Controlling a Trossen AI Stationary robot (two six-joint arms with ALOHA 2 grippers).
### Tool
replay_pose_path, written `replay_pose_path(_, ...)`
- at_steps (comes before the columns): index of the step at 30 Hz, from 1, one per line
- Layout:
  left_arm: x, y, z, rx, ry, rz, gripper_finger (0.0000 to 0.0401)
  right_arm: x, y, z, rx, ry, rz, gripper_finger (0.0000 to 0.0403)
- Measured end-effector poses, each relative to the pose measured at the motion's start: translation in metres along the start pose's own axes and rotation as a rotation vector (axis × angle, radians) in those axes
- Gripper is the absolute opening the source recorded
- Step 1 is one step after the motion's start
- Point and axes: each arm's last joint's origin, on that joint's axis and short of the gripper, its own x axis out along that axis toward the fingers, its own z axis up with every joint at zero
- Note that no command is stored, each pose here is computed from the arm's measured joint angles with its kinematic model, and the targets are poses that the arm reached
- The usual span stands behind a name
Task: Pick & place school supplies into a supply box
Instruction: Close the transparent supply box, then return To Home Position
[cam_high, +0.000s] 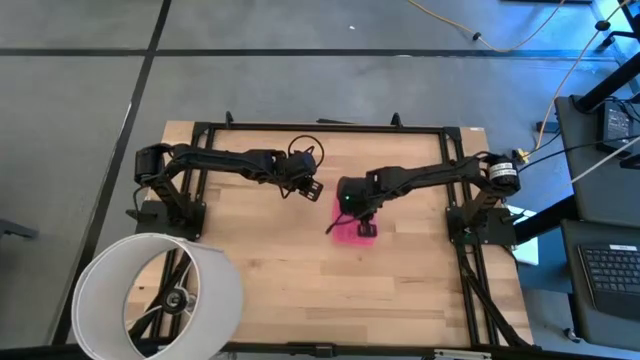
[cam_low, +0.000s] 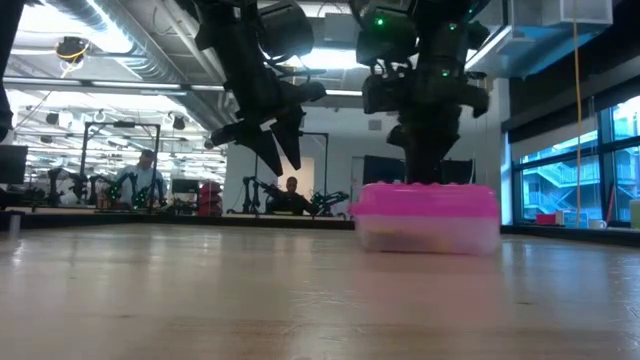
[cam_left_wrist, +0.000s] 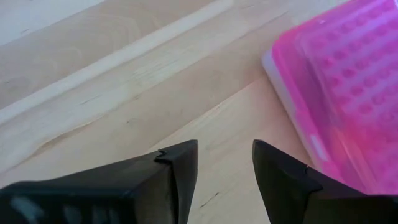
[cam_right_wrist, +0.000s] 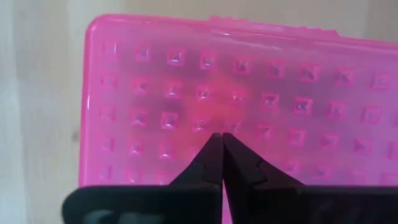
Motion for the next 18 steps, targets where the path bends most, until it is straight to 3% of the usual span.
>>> replay_pose_path(10, 0.000, 0.000, 0.000, 0.013, -0.007, 0.006, 0.0144, -0.005, 0.011, 0.000, -0.030, -0.018, -0.004, 0.0004)
replay_pose_path(18, -0.012, 0.000, 0.005, 0.113, -0.068, 0.002, 0.0145, -0.078, 0.017, -0.007, 0.058, -0.323, -0.001, 0.0004)
